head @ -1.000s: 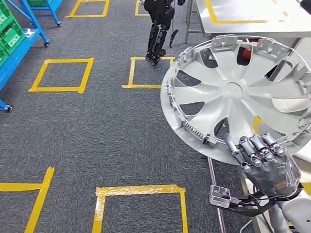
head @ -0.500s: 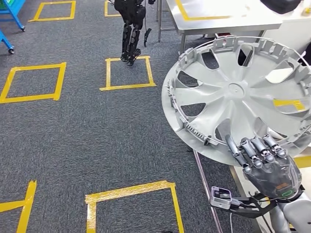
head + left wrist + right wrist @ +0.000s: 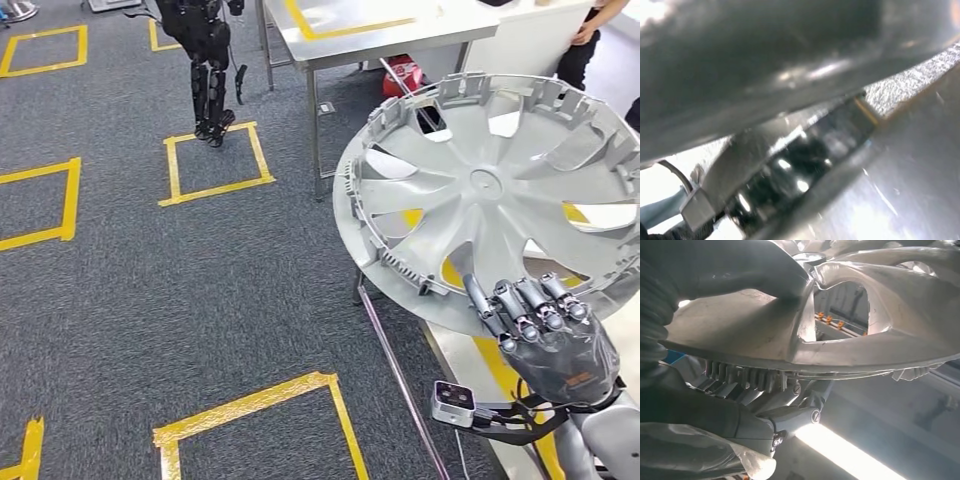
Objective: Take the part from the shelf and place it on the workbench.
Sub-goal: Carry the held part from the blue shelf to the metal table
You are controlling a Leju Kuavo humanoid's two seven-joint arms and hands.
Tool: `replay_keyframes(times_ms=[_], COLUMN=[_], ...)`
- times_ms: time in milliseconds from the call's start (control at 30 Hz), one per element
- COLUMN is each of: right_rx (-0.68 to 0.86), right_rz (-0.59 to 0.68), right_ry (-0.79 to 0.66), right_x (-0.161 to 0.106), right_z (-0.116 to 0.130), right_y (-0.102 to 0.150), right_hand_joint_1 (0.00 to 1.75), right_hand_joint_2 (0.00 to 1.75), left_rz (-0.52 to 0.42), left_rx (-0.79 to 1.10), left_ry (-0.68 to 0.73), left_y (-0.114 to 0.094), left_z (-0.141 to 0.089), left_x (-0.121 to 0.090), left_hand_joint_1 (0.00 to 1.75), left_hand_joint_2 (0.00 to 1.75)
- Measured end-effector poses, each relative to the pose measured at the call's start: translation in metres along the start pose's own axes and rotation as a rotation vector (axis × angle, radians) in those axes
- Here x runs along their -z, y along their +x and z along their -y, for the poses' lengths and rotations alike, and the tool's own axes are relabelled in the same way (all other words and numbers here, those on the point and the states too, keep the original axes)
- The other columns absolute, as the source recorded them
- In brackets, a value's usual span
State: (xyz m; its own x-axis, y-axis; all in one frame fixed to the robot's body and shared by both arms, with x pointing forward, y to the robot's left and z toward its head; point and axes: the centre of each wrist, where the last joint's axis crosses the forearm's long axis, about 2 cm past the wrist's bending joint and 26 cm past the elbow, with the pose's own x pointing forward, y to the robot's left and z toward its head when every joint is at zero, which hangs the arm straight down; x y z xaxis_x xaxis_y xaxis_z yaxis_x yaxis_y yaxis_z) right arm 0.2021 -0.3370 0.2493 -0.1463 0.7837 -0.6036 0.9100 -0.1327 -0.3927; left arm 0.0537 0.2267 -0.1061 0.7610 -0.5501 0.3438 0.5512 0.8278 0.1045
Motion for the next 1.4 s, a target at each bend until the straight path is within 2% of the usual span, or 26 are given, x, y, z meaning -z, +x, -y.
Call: replay_keyframes(times_ms=[1400], right_rx=[0.007], right_rz=[-0.007], right_ry=[0.038], right_x=[-0.0071], right_z=[-0.0059], right_y=[0.0005], right_hand_joint_1=[1.75], right_hand_joint_2=[1.75], left_rz=[0.005], left_rx=[-0.003], left_ry=[-0.003], left_y=[0.0031], left_z=[0.0027], left_x=[0.0002], left_hand_joint_1=[0.0], left_hand_joint_2=[0.0])
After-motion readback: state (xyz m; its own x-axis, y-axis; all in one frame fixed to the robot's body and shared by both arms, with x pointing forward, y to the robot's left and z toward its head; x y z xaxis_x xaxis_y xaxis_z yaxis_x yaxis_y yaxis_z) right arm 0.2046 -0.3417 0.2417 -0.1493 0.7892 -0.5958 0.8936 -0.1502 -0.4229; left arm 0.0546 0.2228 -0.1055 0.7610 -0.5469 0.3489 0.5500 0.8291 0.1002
